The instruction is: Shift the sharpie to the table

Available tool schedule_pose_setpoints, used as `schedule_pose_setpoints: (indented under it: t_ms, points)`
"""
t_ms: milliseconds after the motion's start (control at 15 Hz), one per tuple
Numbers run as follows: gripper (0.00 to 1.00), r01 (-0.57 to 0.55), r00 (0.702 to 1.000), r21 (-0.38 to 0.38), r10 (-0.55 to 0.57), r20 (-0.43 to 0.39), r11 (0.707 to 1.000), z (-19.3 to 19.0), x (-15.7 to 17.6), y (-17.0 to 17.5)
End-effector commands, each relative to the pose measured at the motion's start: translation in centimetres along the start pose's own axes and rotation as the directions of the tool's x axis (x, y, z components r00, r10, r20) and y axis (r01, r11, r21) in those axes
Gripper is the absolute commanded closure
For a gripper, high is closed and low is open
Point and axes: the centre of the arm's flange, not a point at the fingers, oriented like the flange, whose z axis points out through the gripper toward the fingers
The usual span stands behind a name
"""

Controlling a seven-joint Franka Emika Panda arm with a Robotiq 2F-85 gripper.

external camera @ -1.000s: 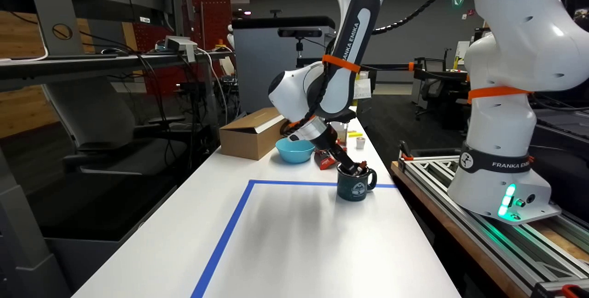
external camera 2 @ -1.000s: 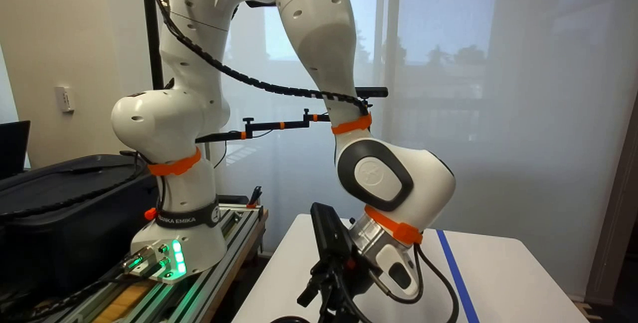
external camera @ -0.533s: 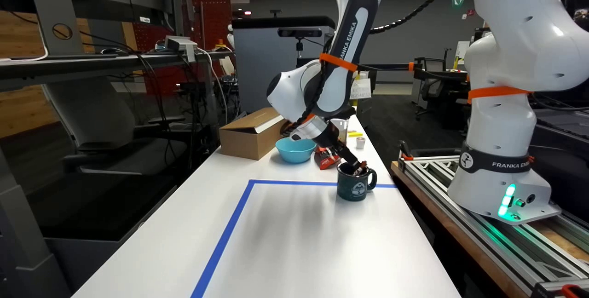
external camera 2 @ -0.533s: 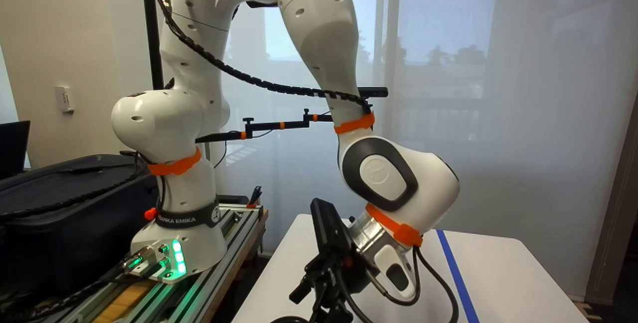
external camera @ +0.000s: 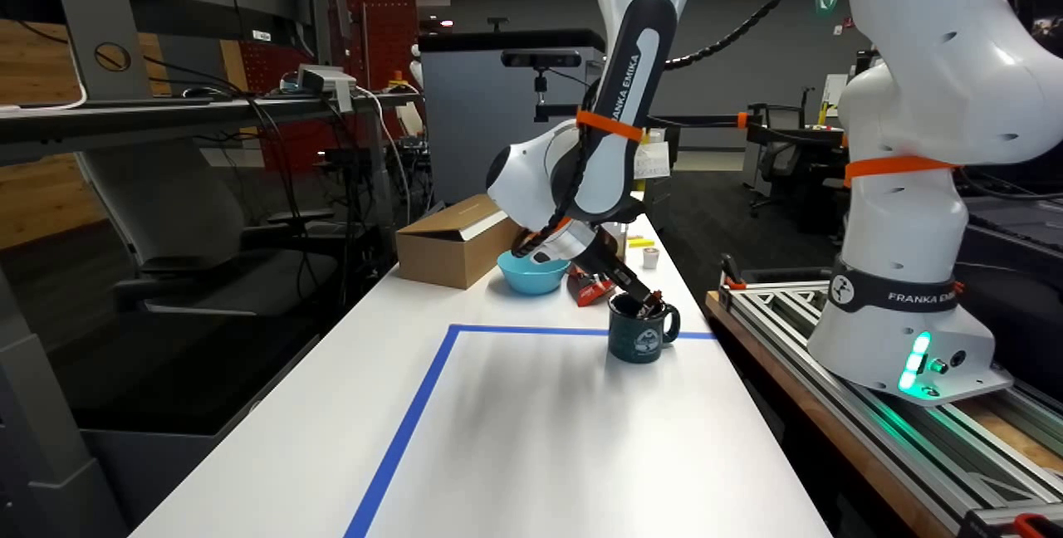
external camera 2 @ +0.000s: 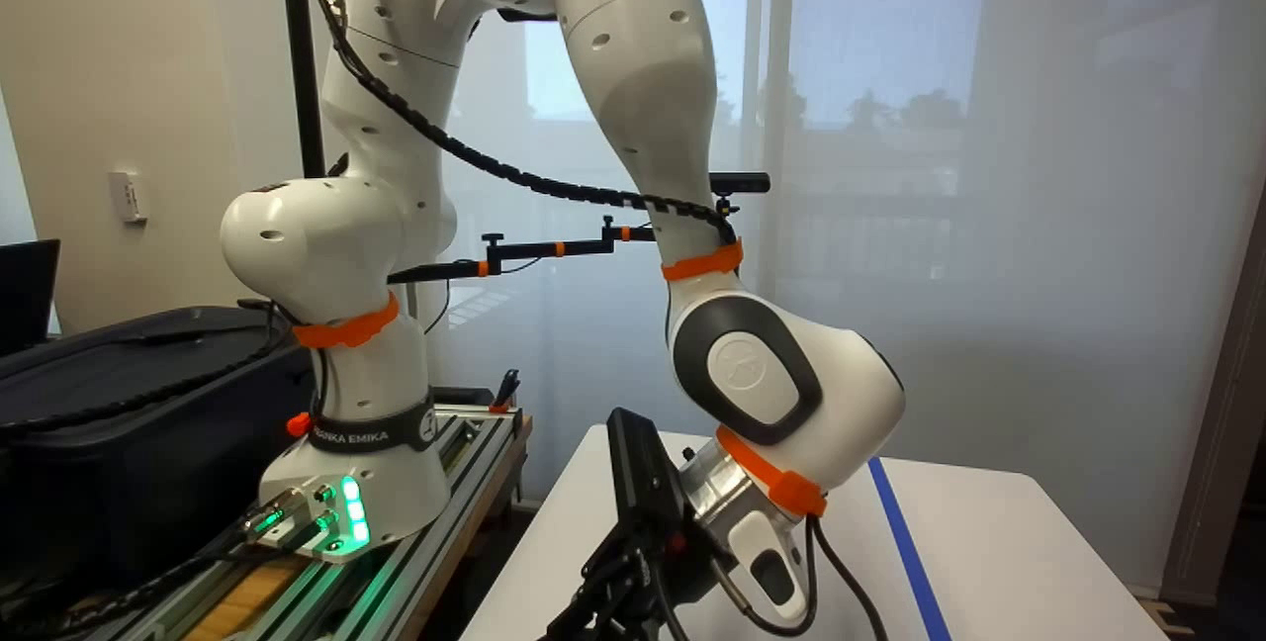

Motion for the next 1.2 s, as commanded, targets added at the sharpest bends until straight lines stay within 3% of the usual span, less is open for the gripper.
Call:
schedule_pose_setpoints:
  t_ms: [0,133,267,333,800,1000,1133]
  points:
    - [0.47,0.015,1.000,0.011,-0.015,0.023,1.000,0.6,0.7,0.8]
    - [0.46,0.019,0.999,0.016,-0.020,0.029,1.000,1.0,1.1,1.1]
    - [0.52,0.027,0.999,0.019,-0.028,0.035,0.999,1.3,1.5,1.4]
    - [0.49,0.030,0.999,0.020,-0.031,0.037,0.999,1.4,1.7,1.5]
    - [0.61,0.060,0.997,0.022,-0.061,0.053,0.998,2.1,2.5,1.8]
    - [0.61,0.069,0.996,0.022,-0.070,0.059,0.997,2.5,2.7,1.7]
    - [0.68,0.076,0.995,0.023,-0.078,0.064,0.997,2.7,2.7,1.5]
